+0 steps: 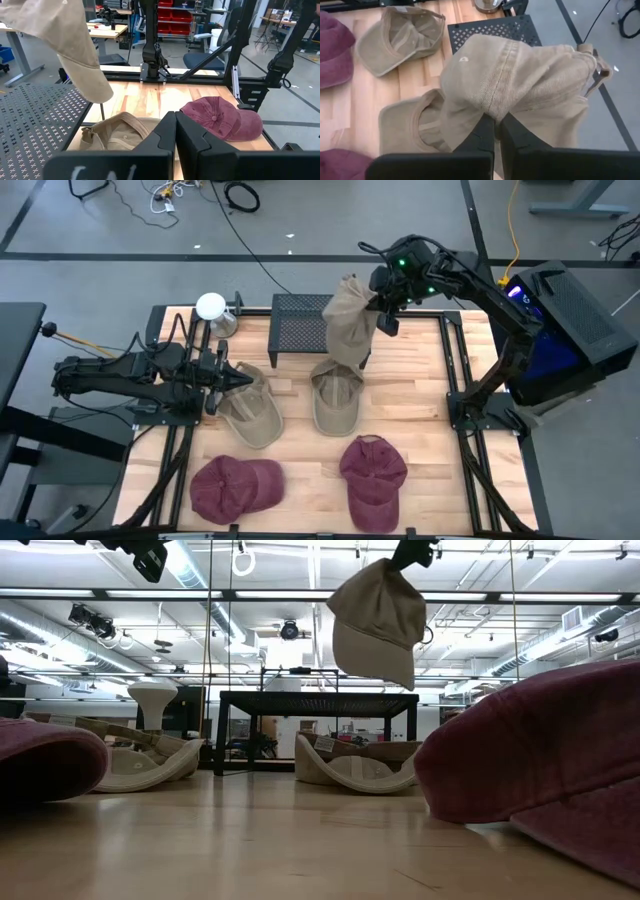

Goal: Pick & Place hat
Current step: Put the right brown cap on the shelf

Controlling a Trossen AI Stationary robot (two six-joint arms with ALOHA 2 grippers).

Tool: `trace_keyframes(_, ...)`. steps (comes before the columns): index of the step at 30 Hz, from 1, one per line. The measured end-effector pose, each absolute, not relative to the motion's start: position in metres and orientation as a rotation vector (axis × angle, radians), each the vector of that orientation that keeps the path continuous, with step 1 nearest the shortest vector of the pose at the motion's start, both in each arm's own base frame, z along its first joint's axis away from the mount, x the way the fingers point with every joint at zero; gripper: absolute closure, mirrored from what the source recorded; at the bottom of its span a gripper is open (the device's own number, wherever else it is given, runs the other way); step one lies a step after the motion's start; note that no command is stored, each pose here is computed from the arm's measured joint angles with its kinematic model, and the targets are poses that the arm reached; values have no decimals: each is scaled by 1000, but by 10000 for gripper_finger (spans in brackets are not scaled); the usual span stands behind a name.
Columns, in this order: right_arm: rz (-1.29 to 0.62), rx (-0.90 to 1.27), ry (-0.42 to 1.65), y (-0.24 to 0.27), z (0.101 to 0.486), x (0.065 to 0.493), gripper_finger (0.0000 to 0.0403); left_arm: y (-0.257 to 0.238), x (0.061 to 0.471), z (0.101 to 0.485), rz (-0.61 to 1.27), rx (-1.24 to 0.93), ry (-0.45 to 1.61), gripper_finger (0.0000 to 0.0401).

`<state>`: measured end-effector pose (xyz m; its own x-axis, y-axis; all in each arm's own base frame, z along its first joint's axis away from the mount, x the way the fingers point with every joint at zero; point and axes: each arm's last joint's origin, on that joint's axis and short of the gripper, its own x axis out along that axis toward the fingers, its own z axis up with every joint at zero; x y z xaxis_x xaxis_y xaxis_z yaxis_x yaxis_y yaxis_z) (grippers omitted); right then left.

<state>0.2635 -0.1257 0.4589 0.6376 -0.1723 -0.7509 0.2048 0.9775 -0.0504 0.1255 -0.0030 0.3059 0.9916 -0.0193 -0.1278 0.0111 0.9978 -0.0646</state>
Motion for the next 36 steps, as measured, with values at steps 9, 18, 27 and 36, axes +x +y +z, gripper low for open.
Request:
trace_keyframes(9, -227, 55, 913, -131, 439, 274, 403, -3, 125, 306, -16, -64, 128, 387)
trace_keyframes(18, -301, 24, 828, -138, 440, 283, 403, -3, 125, 306, -15, -64, 129, 387)
trace_keyframes(27, -331, 23, 813, -144, 437, 290, 403, -3, 126, 306, -15, -64, 129, 387)
trace_keyframes(36, -408, 42, 818, -161, 430, 295, 403, -3, 125, 306, -15, -64, 128, 387)
